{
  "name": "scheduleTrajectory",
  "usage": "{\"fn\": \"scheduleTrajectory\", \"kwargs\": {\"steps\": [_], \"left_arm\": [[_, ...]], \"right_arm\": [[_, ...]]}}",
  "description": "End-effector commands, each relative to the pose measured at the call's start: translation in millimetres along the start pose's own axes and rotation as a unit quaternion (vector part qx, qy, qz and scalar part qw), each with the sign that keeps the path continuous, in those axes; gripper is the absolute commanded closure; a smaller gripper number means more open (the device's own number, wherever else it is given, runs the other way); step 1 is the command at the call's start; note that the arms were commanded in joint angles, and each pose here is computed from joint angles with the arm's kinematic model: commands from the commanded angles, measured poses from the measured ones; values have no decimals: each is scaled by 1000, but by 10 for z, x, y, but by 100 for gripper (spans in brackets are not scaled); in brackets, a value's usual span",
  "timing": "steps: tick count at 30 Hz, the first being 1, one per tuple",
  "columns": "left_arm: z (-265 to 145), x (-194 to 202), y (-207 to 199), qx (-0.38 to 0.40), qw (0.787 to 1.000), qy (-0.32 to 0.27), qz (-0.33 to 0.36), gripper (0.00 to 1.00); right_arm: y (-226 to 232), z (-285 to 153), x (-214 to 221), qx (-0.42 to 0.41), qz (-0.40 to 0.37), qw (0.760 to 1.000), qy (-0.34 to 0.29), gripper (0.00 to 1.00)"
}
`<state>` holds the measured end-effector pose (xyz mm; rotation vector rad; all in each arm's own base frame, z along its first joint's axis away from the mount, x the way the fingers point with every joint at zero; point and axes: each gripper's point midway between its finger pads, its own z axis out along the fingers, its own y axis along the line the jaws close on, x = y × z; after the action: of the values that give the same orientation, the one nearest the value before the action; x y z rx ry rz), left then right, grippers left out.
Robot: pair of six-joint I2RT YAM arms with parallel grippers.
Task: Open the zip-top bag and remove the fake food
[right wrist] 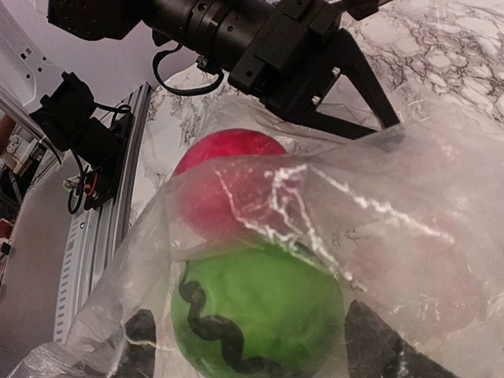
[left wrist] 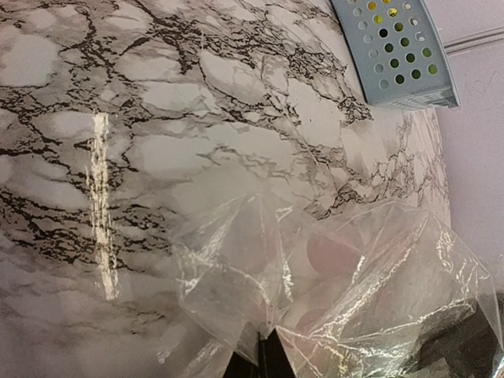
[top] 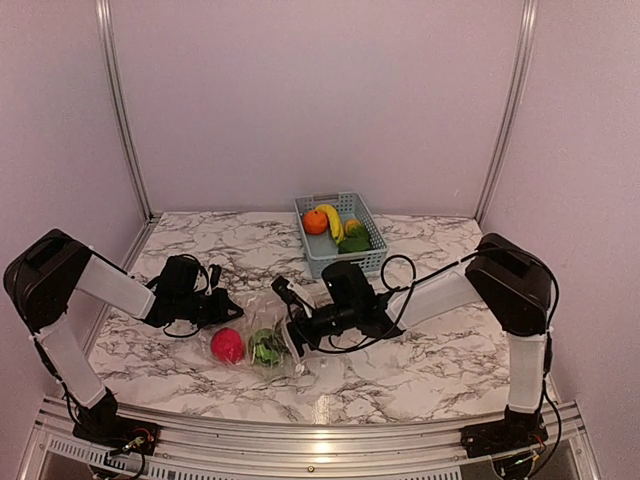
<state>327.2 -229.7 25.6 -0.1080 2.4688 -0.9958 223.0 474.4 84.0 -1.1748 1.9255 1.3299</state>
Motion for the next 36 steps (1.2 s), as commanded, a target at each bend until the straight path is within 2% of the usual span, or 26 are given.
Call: {"fn": "scheduleTrajectory", "kwargs": {"steps": [1,8,17,23,31,36], "left_arm": [[25,37,61,0,1000,2,-9,100],[21,62,77,-1,1000,4,-10,100],[-2,41,106,-14,1000,4,-2,100],[-51,-13,149,-21,1000,-3,-3,100],[-63,-49,150,-23,1000,-2,2,100],[-58,-50,154,-24,1000,0,3,100]], "right_arm": [[34,239,23,12,-23,999,25,19],[-145,449,203,70,-27,994,74,17],[-284,258,540,109,-8,989,101,18],[-288,49,761,107,8,988,109,18],[-223,-49,792,101,0,989,111,18],[-272,-81,804,106,0,988,111,14]]}}
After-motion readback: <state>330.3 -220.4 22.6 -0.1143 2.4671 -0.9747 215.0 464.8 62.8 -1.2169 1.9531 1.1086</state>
